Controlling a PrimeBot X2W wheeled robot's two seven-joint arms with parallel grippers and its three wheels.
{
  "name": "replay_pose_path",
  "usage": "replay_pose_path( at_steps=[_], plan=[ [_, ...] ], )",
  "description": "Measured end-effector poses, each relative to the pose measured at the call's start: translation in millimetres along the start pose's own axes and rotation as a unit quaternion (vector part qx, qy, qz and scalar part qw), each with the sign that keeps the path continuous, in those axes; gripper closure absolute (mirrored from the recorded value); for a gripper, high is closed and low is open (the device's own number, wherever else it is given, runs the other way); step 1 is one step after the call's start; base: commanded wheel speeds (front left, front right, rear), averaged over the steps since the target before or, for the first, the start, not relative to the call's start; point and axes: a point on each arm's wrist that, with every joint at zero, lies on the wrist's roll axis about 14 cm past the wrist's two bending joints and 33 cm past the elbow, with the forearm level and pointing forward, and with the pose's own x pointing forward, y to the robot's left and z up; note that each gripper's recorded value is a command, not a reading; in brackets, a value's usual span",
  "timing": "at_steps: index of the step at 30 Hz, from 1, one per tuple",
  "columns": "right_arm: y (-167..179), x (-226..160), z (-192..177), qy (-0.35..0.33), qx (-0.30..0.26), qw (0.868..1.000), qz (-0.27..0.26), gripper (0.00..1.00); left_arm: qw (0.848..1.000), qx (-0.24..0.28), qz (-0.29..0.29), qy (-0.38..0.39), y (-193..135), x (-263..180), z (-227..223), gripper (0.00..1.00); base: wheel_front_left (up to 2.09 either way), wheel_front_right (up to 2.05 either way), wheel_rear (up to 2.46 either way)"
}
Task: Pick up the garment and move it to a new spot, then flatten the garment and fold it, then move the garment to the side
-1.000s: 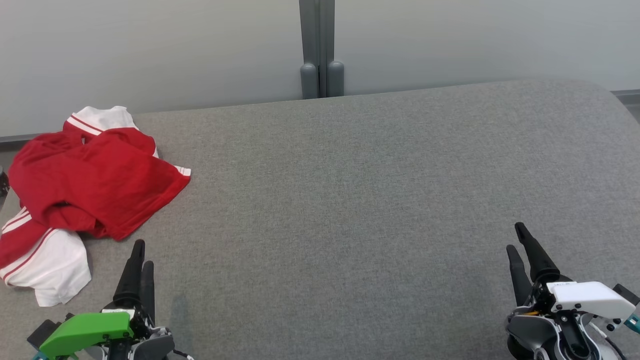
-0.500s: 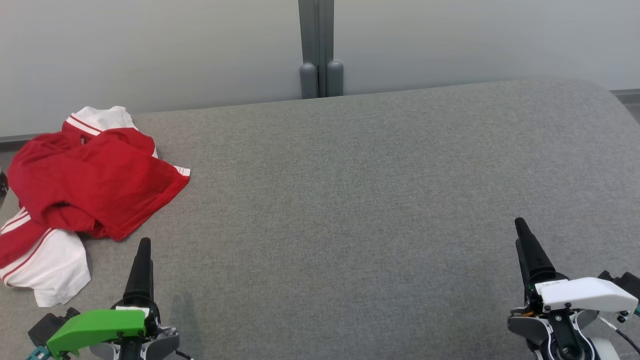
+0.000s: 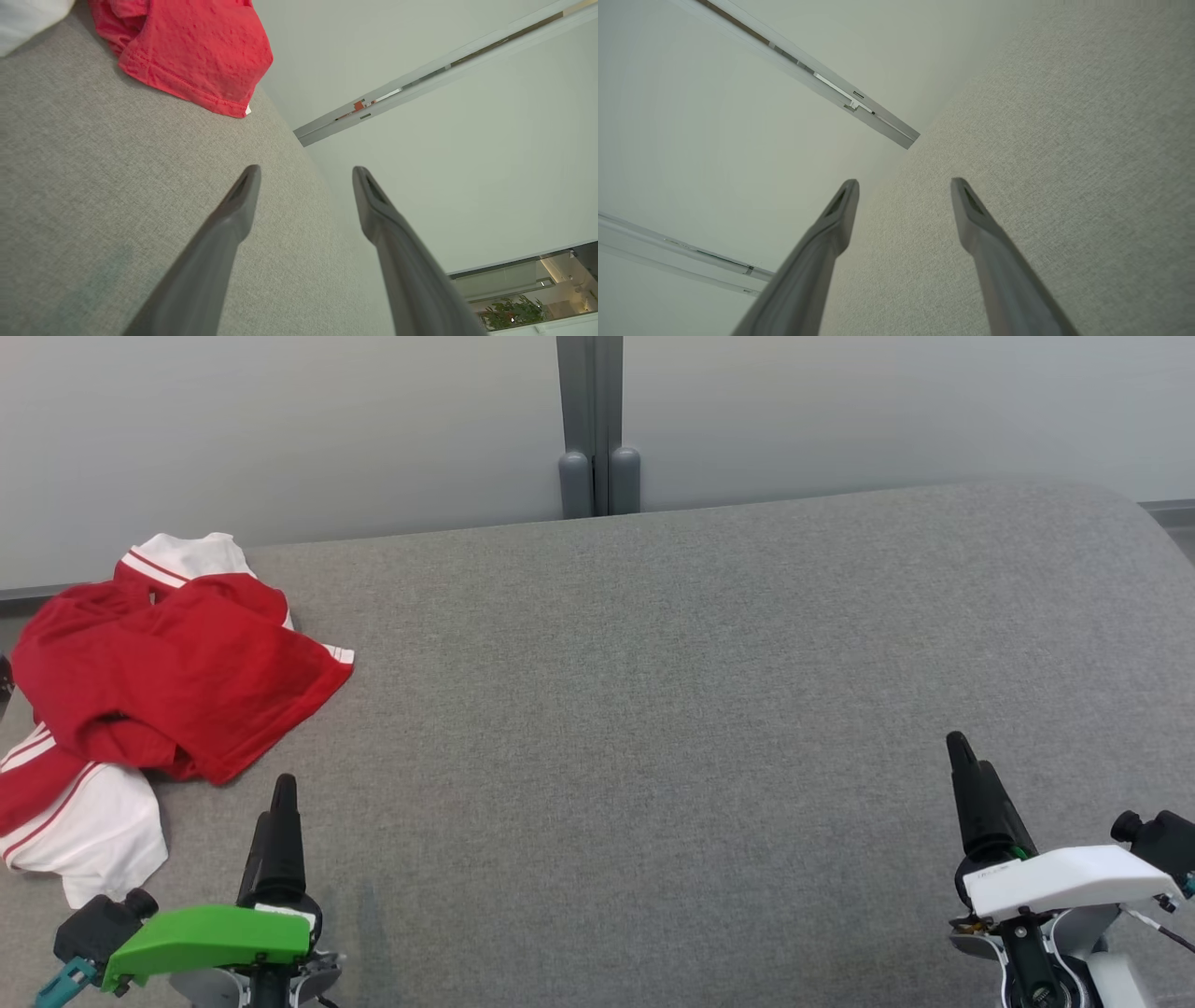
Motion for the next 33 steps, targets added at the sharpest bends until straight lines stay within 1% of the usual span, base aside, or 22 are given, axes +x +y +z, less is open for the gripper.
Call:
replay_pose_path(
  at_steps=[9,16,25,33],
  plan=[
    [2.4,-1.5,4.7,-0.005,-0.097,0.995,0.009,0.0,0.995,0.103,-0.009,-0.002,-7.1,-0.7,-1.9,0.0,0.0,0.0,0.0],
    [1.8,-2.8,6.2,-0.006,-0.162,0.987,0.013,0.0,0.985,0.174,-0.023,0.001,-14.1,-1.6,-6.7,0.0,0.0,0.0,0.0],
    [4.1,-4.2,4.5,-0.006,-0.23,0.973,0.022,0.0,0.969,0.244,-0.036,-0.001,-18.7,-2.6,-10.2,0.0,0.0,0.0,0.0],
    [9.7,-5.4,2.3,-0.008,-0.278,0.96,0.036,0.0,0.954,0.297,-0.048,-0.007,-23.8,-3.5,-10.5,0.0,0.0,0.0,0.0]
  ],
)
